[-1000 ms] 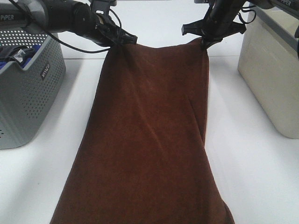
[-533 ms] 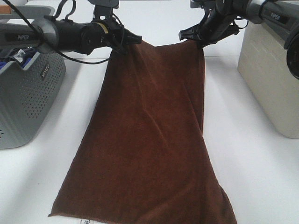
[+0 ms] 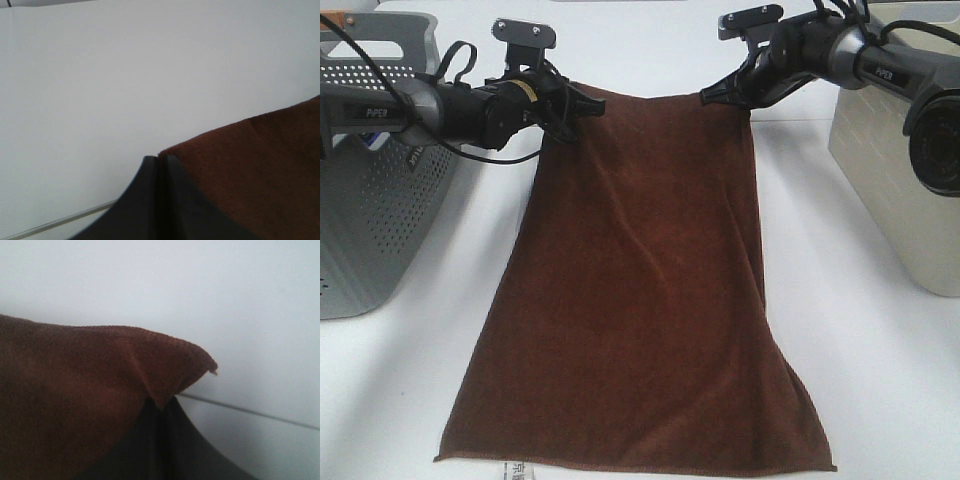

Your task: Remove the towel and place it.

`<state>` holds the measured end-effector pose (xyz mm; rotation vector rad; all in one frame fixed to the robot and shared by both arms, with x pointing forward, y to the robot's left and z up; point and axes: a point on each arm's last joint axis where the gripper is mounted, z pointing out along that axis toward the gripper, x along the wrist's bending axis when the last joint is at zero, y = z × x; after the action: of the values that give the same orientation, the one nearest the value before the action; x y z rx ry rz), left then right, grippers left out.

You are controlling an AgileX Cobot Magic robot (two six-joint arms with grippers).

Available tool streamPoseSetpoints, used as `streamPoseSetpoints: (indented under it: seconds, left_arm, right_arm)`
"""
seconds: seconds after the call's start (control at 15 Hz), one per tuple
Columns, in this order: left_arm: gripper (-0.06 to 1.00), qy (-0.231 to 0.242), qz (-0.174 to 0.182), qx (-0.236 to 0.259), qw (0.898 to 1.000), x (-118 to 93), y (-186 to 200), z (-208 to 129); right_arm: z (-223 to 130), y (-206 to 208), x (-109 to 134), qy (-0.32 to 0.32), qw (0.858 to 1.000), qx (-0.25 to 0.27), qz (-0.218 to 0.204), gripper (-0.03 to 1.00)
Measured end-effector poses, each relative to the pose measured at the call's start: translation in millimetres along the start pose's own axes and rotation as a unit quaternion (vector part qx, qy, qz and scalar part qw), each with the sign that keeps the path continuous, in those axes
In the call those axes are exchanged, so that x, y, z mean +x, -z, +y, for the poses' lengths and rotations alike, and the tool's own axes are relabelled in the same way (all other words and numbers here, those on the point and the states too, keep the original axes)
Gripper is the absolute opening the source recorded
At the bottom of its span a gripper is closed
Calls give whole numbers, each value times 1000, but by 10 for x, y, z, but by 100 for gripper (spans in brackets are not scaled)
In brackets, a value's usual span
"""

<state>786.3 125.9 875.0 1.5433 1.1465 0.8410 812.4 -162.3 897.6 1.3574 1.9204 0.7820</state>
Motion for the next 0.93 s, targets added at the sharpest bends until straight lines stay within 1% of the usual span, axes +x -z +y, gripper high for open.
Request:
streamPoseSetpoints:
  seconds: [0.13, 0.27, 0.4, 0.67, 0.93]
  left_arm:
    - [1, 0, 1, -1, 1000, 11, 0, 2]
    - [1, 1, 4, -13, 1000, 61, 4, 35]
    - [1, 2, 8, -15, 1000, 101, 8, 48]
    - [1, 1, 8, -15, 1000, 101, 8, 48]
    - [1, -5, 11, -15, 1000, 136, 9, 48]
  right_arm:
    - [47, 1, -5, 11, 1000, -26, -3, 0]
    - [70, 2, -9, 20, 999, -38, -6, 0]
    - [89, 4, -17, 36, 998, -49, -11, 0]
    - [122, 8, -26, 50, 996, -67, -15, 0]
    - [183, 15, -75, 67, 992, -105, -20, 4]
